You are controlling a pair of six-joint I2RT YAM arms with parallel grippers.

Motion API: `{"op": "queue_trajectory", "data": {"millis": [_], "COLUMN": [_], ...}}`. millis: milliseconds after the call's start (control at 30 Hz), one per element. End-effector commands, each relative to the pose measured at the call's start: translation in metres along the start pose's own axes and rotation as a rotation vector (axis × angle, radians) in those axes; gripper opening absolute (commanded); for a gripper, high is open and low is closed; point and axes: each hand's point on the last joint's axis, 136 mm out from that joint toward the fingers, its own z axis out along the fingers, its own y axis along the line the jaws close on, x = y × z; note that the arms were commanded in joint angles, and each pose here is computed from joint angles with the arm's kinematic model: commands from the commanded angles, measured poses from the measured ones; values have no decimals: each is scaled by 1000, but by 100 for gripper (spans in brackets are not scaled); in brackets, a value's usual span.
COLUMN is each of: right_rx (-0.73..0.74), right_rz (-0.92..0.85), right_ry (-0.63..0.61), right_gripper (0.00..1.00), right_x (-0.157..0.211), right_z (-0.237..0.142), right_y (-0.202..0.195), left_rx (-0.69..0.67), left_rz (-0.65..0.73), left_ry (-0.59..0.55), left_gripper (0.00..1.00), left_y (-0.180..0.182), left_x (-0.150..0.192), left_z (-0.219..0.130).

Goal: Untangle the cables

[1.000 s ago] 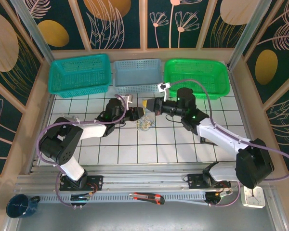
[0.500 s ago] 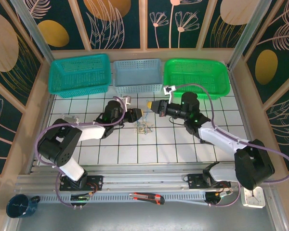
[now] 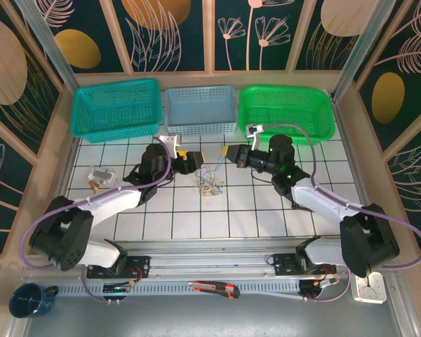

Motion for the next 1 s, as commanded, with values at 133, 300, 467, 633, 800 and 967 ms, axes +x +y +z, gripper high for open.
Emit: {"op": "queue_trajectory", "data": {"millis": [133,300,467,633,800,967], "right_rx": [43,48,45,47,49,50], "right_rz": [7,19,29,30,32,37], "right_ry": [-38,-34,-26,-27,-25,-15], "right_gripper": [0,0,0,0,0,0], "right_x": [-7,-6,-6,-6,-7,-6], "right_z": [1,5,7,7,9,12], "right_y": [-16,-22,-24,-24,-25,-27], "left_rx": [132,157,175,192,195,216], "left_rz": [6,13,20,37,43,24], "left_ry": [65,110,134,189,194,188], "left_gripper": [74,74,74,74,70,51], "left_y": [-25,-29,-33,-36,-37,-39], "left_x": [19,37,42,49,50,50], "left_z": [-20,-20,-7,9,17,23]}}
